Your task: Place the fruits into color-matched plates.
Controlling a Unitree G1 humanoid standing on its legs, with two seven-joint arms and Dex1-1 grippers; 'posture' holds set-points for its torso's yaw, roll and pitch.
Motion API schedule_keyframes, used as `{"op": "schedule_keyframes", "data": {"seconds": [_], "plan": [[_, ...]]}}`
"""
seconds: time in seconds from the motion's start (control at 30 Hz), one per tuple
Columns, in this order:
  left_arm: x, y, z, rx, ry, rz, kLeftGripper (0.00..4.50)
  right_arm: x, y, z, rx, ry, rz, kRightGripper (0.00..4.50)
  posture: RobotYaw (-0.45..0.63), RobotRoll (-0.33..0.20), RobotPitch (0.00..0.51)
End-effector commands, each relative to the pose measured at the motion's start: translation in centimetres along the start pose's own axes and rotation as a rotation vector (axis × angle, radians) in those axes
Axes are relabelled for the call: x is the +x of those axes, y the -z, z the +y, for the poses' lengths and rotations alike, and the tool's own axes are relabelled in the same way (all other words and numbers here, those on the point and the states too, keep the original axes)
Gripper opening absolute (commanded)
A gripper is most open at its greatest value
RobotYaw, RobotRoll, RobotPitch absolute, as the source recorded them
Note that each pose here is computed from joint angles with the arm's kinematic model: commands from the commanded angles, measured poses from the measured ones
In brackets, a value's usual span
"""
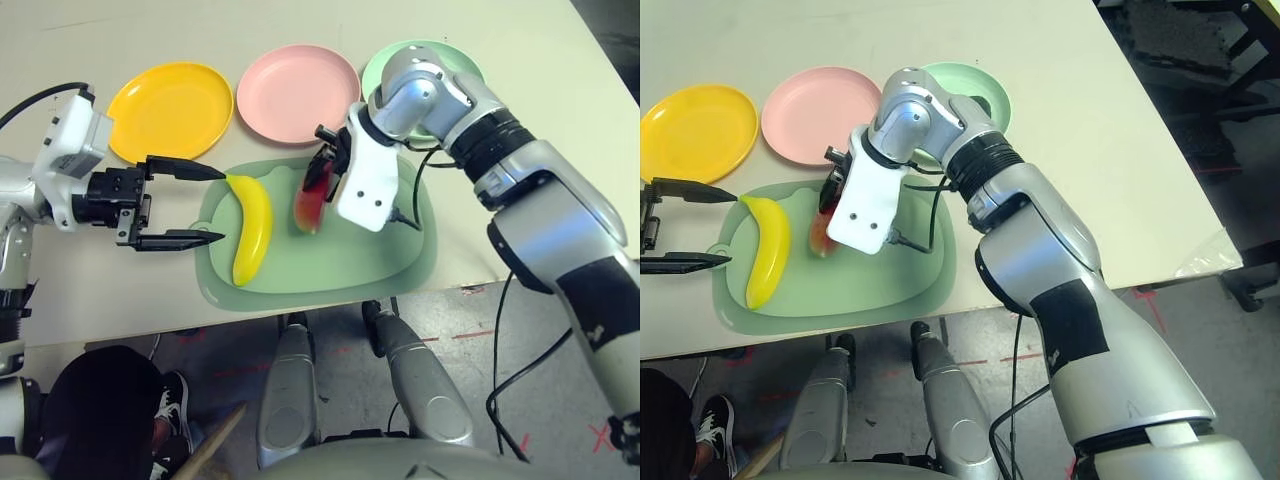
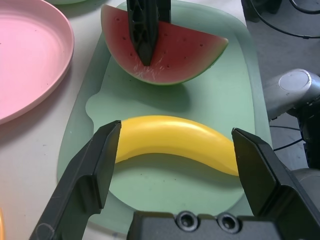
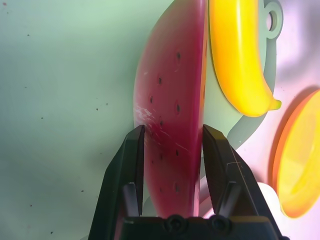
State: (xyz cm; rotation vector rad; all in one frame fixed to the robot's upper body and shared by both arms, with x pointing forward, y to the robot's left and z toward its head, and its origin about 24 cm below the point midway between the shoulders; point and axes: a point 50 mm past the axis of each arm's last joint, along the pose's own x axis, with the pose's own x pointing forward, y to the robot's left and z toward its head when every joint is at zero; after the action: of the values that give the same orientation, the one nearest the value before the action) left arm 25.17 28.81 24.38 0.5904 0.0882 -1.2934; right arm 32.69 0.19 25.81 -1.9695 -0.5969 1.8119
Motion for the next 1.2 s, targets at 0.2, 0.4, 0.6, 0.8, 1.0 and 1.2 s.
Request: {"op": "schedule_keyframes", "data": {"seconds": [0.2,0.4,0.6,0.8,1.0,1.2], "plan": [[-0.1,0.0,-0.1,0.004,0.011,0.02,4.5,-0.6,0.3,0.5,0.073,-0.035,-0.019,1.7,-0.03,0.0,0.405],[-0.1,0.1,0.0,0.009,0.013,0.021,4.5,-2.0,0.4,0.0,0.105,-0.009,-0.028,1.7,-0.03,0.0,0.401],[-0.1,0.1,0.1,0.011,0.012,0.025,4.5,-2.4,0.5,0.2,0.12,-0.011,-0.032,1.7,-0.03,0.0,0.403],[-0.1,0.1,0.2,0.012,0.011,0.029,4.5,-2.8,0.5,-0.3,0.132,0.006,-0.034,1.7,-0.04,0.0,0.405],[-0.1,0.1,0.3,0.012,0.013,0.032,4.5,-3.3,0.6,-0.6,0.148,0.018,-0.019,1.7,-0.04,0.0,0.409],[-0.1,0.1,0.3,0.012,0.015,0.033,4.5,-4.0,0.7,-1.2,0.174,0.041,-0.017,1.7,-0.05,0.0,0.41]]}}
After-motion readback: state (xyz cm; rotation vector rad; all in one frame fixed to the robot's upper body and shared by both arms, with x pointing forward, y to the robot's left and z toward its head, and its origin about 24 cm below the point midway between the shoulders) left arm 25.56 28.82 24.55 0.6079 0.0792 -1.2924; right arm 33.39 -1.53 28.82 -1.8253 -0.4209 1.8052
